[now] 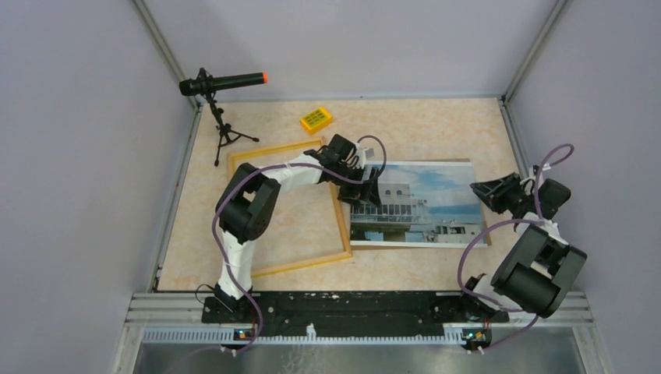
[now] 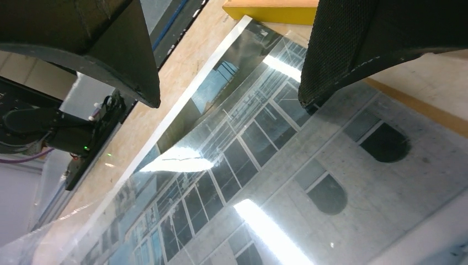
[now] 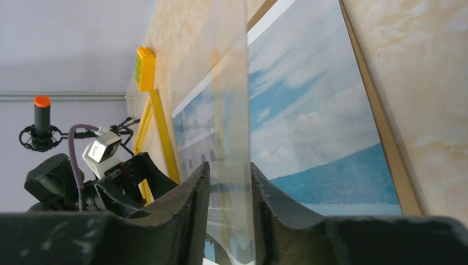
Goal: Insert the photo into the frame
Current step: Pick up the photo frame item at the center of the board.
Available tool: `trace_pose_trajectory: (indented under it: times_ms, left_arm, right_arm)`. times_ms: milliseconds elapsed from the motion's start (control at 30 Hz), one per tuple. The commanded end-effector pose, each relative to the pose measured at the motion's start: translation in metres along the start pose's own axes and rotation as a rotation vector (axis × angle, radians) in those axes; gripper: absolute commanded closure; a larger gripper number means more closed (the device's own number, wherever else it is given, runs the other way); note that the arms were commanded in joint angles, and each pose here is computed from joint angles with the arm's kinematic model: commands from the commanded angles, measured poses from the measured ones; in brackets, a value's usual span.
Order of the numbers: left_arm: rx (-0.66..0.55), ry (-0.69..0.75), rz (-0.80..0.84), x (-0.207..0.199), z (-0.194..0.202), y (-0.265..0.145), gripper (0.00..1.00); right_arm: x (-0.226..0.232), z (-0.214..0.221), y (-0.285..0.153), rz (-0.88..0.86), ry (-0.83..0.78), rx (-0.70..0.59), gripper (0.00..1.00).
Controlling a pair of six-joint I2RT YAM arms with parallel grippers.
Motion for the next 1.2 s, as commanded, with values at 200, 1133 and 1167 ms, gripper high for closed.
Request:
trace_pose_trajectory:
  times_ms: [200,1133,1167]
  left_arm:
    - [-0.196,0.218,-0.090,-0.030,-0.019,-0.050,0.02]
    - [-0.823,0.570,-0.197,-0.097,0.010,-0.217,0.01]
    - [-0.861,0.587,-0.219,-0.100,0.015,-0.225,0.01]
  right_arm:
    - [0.026,-0.004,-0.015,-0.012,-0.093,-0.045,0.95]
    - [0.289,0.004,-0.078,-0.606,-0.402,0.014,1.00]
    - [0.297,0.009,-0.081,-0.624,-0.409,0.025,1.00]
Point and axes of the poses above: each gripper's point midway between its finger pads, its own y axis out along the fingers, its own x axis along the line the jaws close on, z = x × y, the point moved 10 cm from there along -y, back along the fingers, and after that the axes turned 3 degrees about y, right-handed, at the moved point
